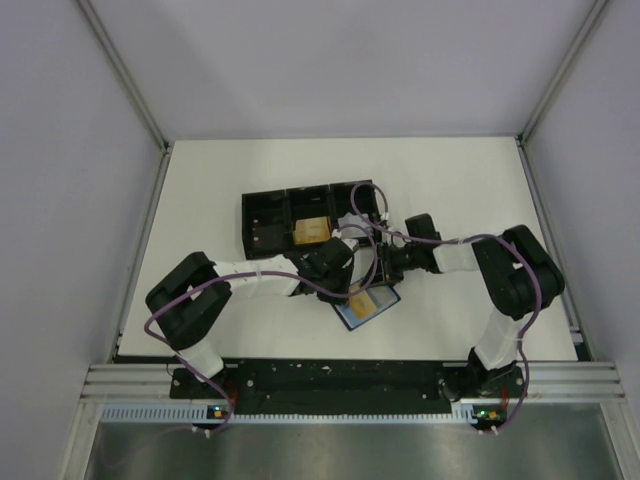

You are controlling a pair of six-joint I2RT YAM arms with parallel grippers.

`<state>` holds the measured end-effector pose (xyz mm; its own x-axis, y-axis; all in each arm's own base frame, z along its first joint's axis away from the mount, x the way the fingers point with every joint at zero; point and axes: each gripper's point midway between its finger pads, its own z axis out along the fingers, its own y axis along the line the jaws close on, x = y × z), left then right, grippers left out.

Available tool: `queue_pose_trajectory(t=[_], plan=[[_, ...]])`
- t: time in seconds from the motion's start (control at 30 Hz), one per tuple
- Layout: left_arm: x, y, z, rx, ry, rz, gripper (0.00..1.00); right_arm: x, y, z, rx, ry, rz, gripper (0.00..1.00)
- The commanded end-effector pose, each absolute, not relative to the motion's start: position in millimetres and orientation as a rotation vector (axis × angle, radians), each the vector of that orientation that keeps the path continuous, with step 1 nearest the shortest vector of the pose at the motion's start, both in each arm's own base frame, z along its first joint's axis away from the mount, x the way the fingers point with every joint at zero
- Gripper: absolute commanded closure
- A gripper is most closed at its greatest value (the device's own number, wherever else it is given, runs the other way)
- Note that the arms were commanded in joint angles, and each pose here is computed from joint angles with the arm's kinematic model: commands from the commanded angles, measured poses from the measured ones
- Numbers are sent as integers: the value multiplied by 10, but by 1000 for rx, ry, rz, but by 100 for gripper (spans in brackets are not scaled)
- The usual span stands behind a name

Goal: Take the credit cards out of the card holder
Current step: Remove the credit card from the card holder.

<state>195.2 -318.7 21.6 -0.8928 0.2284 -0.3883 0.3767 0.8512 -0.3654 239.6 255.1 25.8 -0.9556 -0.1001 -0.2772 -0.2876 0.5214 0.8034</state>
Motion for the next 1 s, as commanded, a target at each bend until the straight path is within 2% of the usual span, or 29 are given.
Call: queue_pose_trajectory(t=[0.0, 0.27, 0.33, 0.4, 0.43, 0.8, 0.97], plan=[[1685, -2796, -130, 506, 2844, -440, 100, 2458, 2549, 85, -343, 2588, 1326, 84], [1691, -2798, -135, 509, 2848, -437, 100, 2464, 2568, 52, -345, 2592, 1339, 84], [1682, -2803, -136, 515, 2850, -439, 100, 2471, 2570, 59, -351, 2587, 1338, 89], [1684, -2804, -133, 517, 2849, -439, 100, 2479, 2557, 59, -346, 2589, 1320, 99], [1682, -2801, -134, 519, 2850, -437, 100, 2480, 2548, 56, -349, 2591, 1305, 100], [1625, -2745, -143, 550, 2862, -431, 100, 2680, 2316, 228, -350, 2513, 1034, 100], [1590, -2702, -169, 568, 2870, -422, 100, 2697, 2313, 252, -368, 2511, 1036, 100]])
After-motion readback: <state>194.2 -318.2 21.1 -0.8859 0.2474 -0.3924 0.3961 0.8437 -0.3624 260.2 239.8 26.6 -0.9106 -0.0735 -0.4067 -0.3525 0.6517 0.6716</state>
